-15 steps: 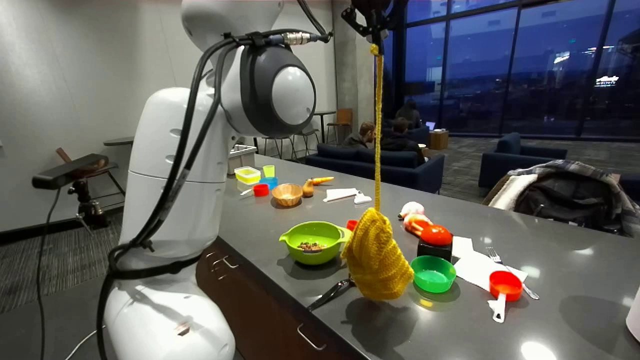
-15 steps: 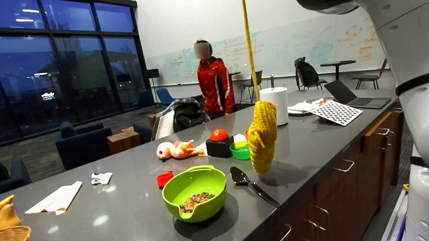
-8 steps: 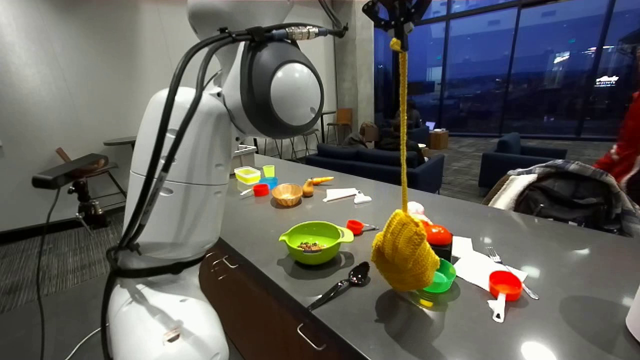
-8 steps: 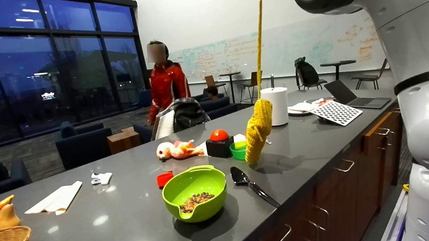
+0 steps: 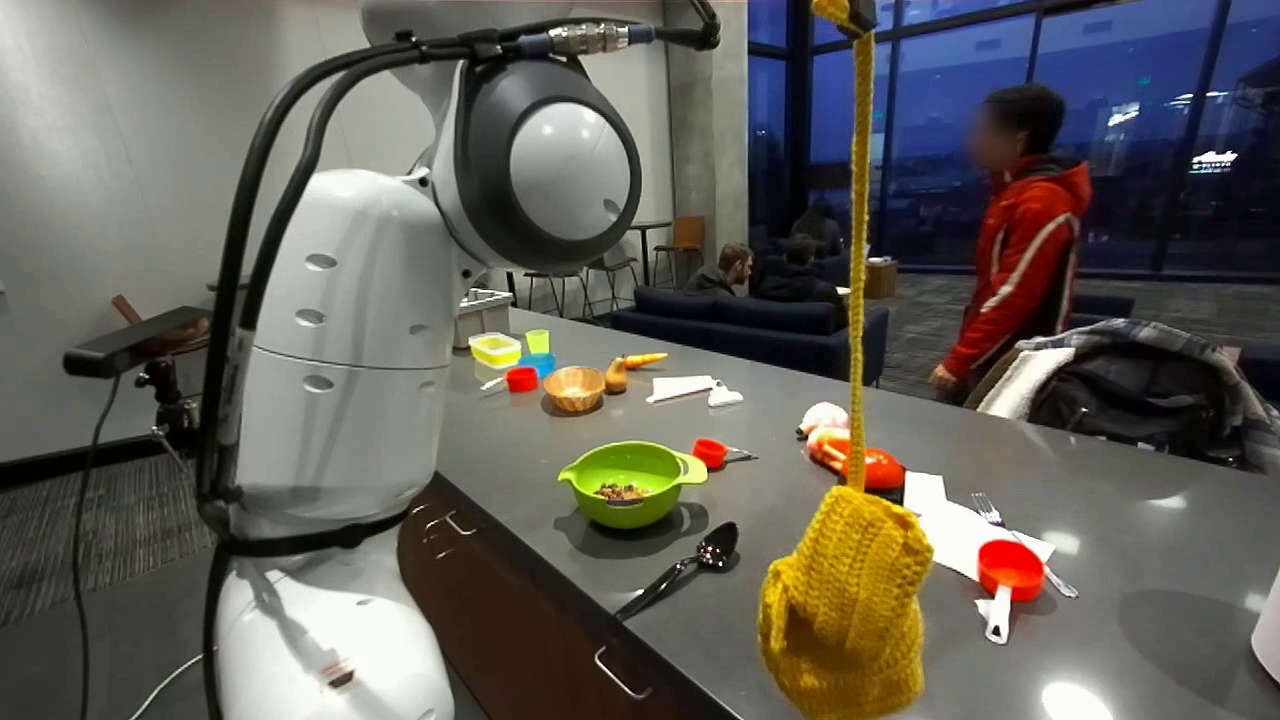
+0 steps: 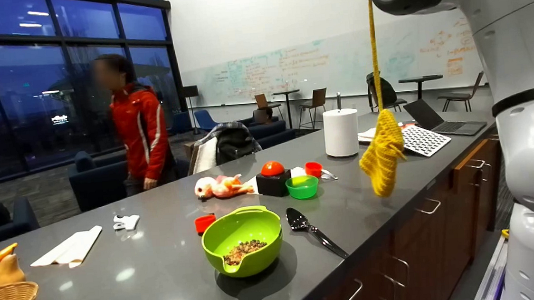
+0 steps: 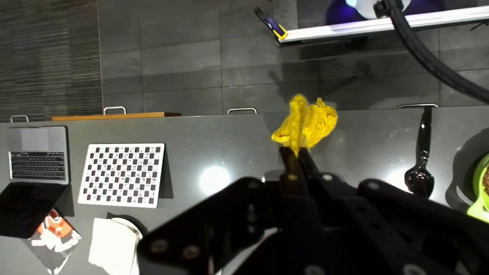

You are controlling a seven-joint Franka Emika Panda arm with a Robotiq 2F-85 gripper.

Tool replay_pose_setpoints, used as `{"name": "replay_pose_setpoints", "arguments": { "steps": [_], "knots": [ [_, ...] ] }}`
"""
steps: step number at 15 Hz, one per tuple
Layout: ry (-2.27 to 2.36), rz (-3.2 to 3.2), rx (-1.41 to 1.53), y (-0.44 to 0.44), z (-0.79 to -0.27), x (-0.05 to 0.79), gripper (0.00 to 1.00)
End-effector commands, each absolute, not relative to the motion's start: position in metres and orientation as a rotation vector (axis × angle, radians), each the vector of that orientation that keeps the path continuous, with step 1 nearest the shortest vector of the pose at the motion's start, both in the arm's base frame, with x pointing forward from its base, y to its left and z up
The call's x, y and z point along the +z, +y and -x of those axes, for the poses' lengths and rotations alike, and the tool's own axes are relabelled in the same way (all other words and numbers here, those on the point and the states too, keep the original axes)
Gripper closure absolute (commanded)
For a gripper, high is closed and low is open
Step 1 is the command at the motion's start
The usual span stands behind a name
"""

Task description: Move the yellow cloth to the right of the spoon

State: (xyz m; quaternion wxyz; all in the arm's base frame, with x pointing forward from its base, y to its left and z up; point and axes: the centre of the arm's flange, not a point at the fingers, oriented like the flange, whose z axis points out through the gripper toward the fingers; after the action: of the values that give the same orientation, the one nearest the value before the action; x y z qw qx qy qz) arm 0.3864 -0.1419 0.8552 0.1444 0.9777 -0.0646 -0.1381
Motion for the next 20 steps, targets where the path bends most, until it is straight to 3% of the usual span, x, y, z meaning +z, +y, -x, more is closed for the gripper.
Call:
{"name": "replay_pose_setpoints", "arguments": {
  "steps": [1, 14, 20],
  "knots": [
    [-0.160, -2.764, -0.497, -0.142, -0.385, 0.866, 0.99],
    [0.432, -2.767, -0.844, -0.103, -0.505, 0.737, 0.99],
    [0.667, -2.741, -0.942, -0.067, -0.534, 0.695, 0.99]
  ]
}}
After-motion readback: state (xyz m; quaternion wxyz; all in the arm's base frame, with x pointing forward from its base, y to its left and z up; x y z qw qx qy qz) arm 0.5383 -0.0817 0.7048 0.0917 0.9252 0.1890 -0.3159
